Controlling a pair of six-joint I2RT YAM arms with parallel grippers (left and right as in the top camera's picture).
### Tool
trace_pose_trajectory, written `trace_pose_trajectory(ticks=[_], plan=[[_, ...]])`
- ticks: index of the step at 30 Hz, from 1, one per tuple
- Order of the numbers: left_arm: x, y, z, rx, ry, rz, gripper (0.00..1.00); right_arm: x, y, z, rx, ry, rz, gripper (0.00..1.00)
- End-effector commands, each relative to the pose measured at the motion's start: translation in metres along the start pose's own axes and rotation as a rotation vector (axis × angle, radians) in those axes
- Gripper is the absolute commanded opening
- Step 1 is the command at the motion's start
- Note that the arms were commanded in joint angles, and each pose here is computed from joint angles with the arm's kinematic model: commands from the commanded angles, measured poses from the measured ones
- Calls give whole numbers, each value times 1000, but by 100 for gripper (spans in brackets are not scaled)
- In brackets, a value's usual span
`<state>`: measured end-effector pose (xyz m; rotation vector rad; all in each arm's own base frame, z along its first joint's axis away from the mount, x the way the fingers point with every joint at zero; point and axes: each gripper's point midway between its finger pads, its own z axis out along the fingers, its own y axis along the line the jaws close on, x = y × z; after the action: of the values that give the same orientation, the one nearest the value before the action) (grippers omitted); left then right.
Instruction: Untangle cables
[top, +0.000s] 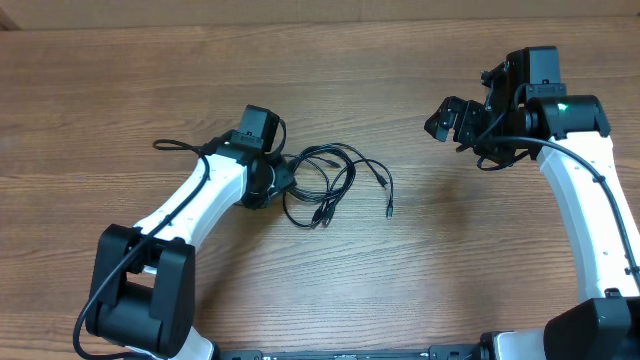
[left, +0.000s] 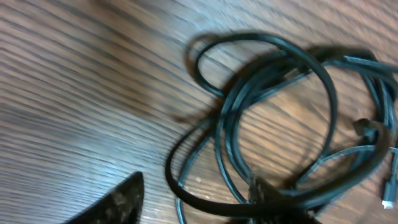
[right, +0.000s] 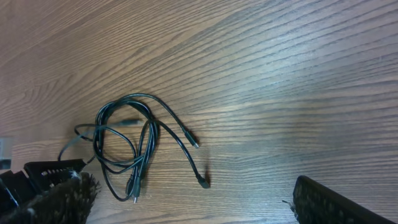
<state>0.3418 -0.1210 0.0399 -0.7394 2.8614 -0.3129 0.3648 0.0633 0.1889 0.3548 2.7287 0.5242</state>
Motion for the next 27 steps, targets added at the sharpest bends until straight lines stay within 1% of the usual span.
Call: trace_pose_trajectory(ticks=[1,2,3,5,6,7,13,16,18,20,22,23,25,26,27], plan=[[-11,12,0,-36,-32,5,33,-8,5,-7,-15,-29,-3,100],[-12,14,0,-38,-32,33,30,-8,5,-7,-15,-29,-3,100],[-14,16,0,-46,-37,68,30,-8,5,-7,-15,-29,-3,100],[-17,22,0,-73,-48,106,34,-8,5,-7,-15,-30,-3,100],[-18,25,-1,-79,-48,111,38,-8,5,-7,-15,-30,-3,100],[-20,27,-1,-81,-47,113,39,-8,5,-7,-15,-29,-3,100],[-34,70,-8,-226,-77,51,49,-8,5,-7,-15,-29,-3,100],[-36,85,-10,-255,-59,14,51,-8,5,-7,-15,-29,-3,100],[-37,92,-11,-258,-47,-10,52,-8,5,-7,-15,-29,-3,100],[-38,97,-12,-257,-37,-31,57,-8,5,-7,-15,-29,-3,100],[-37,100,-12,-248,-23,-48,59,-8,5,-7,-15,-29,-3,100],[-35,98,-12,-229,-5,-54,59,-8,5,-7,-15,-30,-3,100],[-28,89,-10,-172,38,-58,64,-8,5,-7,-15,-29,-3,100],[-25,83,-9,-139,60,-46,67,-8,5,-7,-15,-29,-3,100],[-22,77,-9,-106,77,-26,68,-8,5,-7,-15,-29,-3,100]])
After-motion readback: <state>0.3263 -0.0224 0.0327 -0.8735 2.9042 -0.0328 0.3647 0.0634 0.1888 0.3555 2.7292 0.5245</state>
